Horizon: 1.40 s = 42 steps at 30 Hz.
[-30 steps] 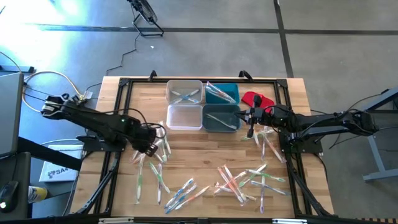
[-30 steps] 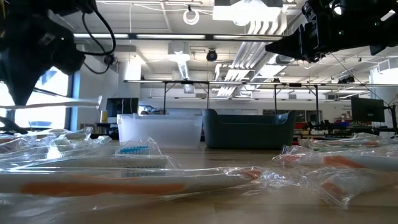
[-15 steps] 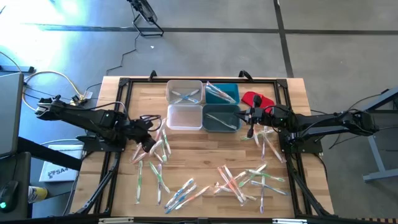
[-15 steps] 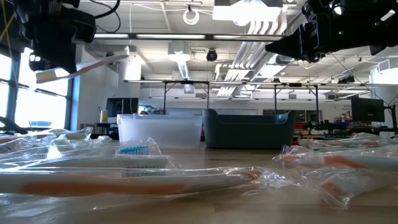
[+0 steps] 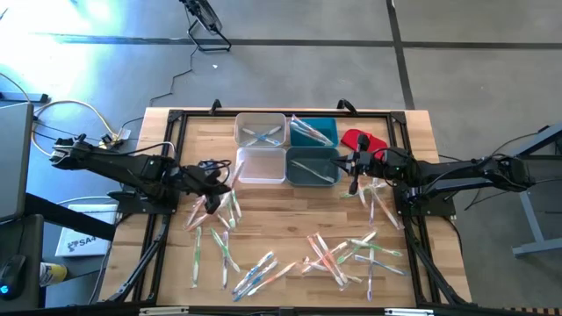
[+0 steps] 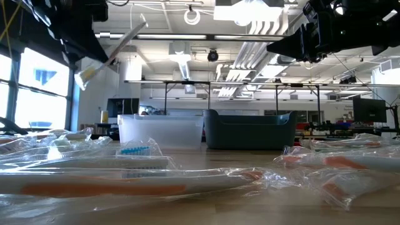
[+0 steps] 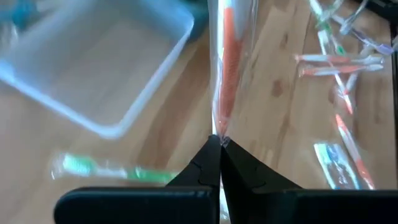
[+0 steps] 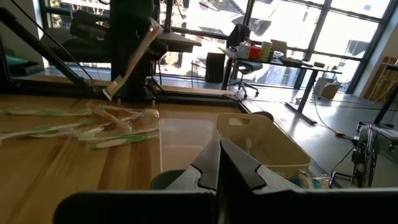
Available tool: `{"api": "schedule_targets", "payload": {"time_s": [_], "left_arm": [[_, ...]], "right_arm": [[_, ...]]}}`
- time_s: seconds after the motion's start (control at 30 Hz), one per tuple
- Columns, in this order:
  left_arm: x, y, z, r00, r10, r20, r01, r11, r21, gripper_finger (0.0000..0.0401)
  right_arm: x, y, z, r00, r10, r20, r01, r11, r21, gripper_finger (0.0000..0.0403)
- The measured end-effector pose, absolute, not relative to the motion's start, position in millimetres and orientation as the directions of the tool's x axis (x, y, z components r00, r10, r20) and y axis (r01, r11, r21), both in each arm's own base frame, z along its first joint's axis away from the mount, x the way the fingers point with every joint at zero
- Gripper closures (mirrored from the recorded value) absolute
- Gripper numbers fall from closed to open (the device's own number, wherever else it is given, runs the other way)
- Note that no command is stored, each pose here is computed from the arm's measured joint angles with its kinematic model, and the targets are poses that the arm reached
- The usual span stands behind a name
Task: Pick & Place Toothbrushes
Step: Put the orange toothbrush into the blue bin
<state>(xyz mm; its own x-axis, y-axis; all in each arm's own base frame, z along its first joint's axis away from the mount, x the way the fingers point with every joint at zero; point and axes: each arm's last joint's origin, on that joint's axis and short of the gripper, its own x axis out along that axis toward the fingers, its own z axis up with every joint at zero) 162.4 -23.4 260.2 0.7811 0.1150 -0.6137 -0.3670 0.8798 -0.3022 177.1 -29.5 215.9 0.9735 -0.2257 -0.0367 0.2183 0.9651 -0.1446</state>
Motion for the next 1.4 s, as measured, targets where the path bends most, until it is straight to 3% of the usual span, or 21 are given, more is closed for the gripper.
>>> {"api": "schedule_targets", "payload": {"time_s": [0.33, 0.6, 0.93, 1.23, 1.4], "left_arm": [[168, -19, 270, 0.826, 0.277, -0.492, -0.347, 0.936, -0.056, 0.0401], [173, 10, 272, 0.809, 0.343, -0.478, -0.381, 0.925, 0.02, 0.0401], [201, 51, 269, 0.879, 0.226, -0.42, -0.241, 0.97, 0.017, 0.0401], [235, 68, 243, 0.884, 0.154, -0.442, -0.152, 0.988, 0.042, 0.0401], [253, 69, 234, 0.922, -0.003, -0.387, -0.004, 1.0, -0.017, 0.0401]], "right_arm": [[177, -29, 219, 0.976, -0.22, -0.008, 0.219, 0.973, -0.077, 0.0399], [179, -30, 221, 0.975, -0.219, 0.029, 0.221, 0.973, -0.069, 0.0399], [195, -32, 213, 0.976, -0.212, 0.048, 0.214, 0.976, -0.045, 0.0399], [209, -33, 204, 0.982, -0.167, 0.088, 0.169, 0.986, -0.009, 0.0399], [214, -34, 202, 0.975, -0.172, 0.14, 0.173, 0.985, 0.005, 0.0399]]}}
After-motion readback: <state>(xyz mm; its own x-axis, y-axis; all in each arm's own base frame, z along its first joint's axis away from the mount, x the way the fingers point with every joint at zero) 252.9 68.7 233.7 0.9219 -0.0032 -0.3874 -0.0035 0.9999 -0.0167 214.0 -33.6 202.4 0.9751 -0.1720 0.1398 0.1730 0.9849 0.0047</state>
